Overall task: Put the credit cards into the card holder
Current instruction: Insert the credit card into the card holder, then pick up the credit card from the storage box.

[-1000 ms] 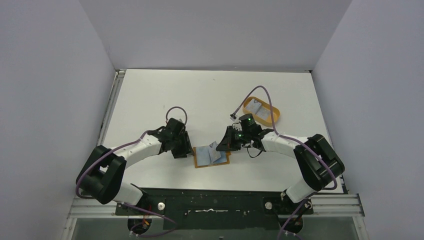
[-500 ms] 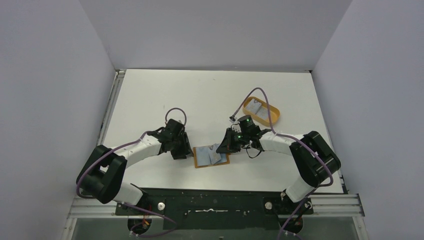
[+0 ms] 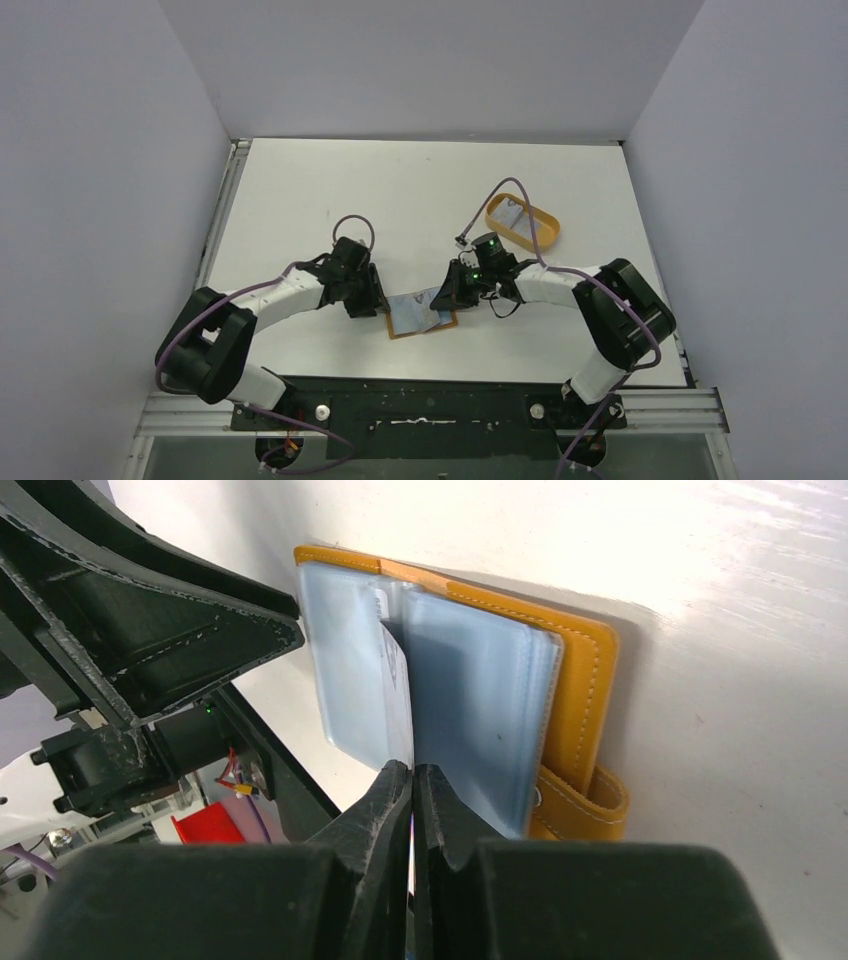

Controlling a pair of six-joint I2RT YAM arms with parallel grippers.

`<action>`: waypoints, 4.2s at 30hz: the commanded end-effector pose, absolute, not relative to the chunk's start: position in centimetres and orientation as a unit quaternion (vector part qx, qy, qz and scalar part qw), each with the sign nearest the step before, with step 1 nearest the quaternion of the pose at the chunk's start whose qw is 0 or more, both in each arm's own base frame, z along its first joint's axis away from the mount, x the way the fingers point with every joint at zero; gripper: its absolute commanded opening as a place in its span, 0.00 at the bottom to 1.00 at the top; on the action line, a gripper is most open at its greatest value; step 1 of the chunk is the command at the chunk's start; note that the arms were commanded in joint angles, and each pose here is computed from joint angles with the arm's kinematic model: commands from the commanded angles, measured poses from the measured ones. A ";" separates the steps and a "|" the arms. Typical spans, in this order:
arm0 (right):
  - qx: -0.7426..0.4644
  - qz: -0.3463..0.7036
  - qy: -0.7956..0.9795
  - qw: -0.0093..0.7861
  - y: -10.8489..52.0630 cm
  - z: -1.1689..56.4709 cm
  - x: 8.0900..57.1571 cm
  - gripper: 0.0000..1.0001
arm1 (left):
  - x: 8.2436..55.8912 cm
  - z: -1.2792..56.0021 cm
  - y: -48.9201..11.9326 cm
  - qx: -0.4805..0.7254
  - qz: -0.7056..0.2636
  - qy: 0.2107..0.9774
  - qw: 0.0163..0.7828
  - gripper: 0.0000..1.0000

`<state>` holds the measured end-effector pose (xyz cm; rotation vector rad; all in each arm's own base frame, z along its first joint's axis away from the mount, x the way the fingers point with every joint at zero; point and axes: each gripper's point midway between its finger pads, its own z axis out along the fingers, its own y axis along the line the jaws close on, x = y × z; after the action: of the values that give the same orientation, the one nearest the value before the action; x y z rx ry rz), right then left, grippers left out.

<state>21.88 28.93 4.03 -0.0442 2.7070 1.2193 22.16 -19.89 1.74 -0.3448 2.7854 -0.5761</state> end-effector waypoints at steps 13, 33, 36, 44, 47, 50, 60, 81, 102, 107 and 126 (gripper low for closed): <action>-0.038 0.432 0.896 0.097 31.2 4.4 22.7 0.00 | 22.3 0.4 -20.1 -0.113 -0.196 0.966 0.125 0.37; -0.021 0.423 0.898 0.118 31.8 3.1 23.4 0.00 | 22.4 0.6 -20.7 -0.108 -0.209 0.964 0.124 0.35; -0.010 0.419 0.900 0.122 31.6 2.5 23.5 0.00 | 22.4 0.5 -20.7 -0.110 -0.210 0.964 0.122 0.35; 0.016 0.414 0.902 0.125 31.8 1.7 23.5 0.00 | 22.3 0.3 -21.2 -0.120 -0.223 0.960 0.120 0.35; 0.023 0.415 0.901 0.127 32.0 1.8 23.4 0.00 | 22.3 0.3 -21.3 -0.123 -0.226 0.959 0.120 0.34; 0.024 0.416 0.900 0.127 32.4 2.1 23.1 0.00 | 22.3 0.3 -21.4 -0.125 -0.228 0.958 0.123 0.34; 0.010 0.415 0.900 0.130 33.5 2.7 22.0 0.00 | 22.4 0.5 -21.6 -0.133 -0.237 0.954 0.127 0.34; -0.052 0.389 0.908 0.145 35.1 4.7 21.1 0.51 | 22.8 1.3 -22.3 -0.134 -0.258 0.947 0.133 0.34; -0.111 0.296 0.929 0.194 33.7 7.4 20.9 0.69 | 23.3 2.6 -21.7 -0.138 -0.261 0.944 0.146 0.42; -0.102 0.285 0.931 0.206 32.2 8.7 21.5 0.78 | 23.5 3.4 -20.9 -0.141 -0.255 0.944 0.155 0.46; 0.238 0.183 0.854 0.425 12.0 14.8 38.9 0.73 | 23.3 9.2 -15.5 -0.150 -0.203 0.922 0.292 0.97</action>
<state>34.53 14.66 15.05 0.4670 2.2377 0.4610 23.30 -16.64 9.39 -0.4139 2.4842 -0.5966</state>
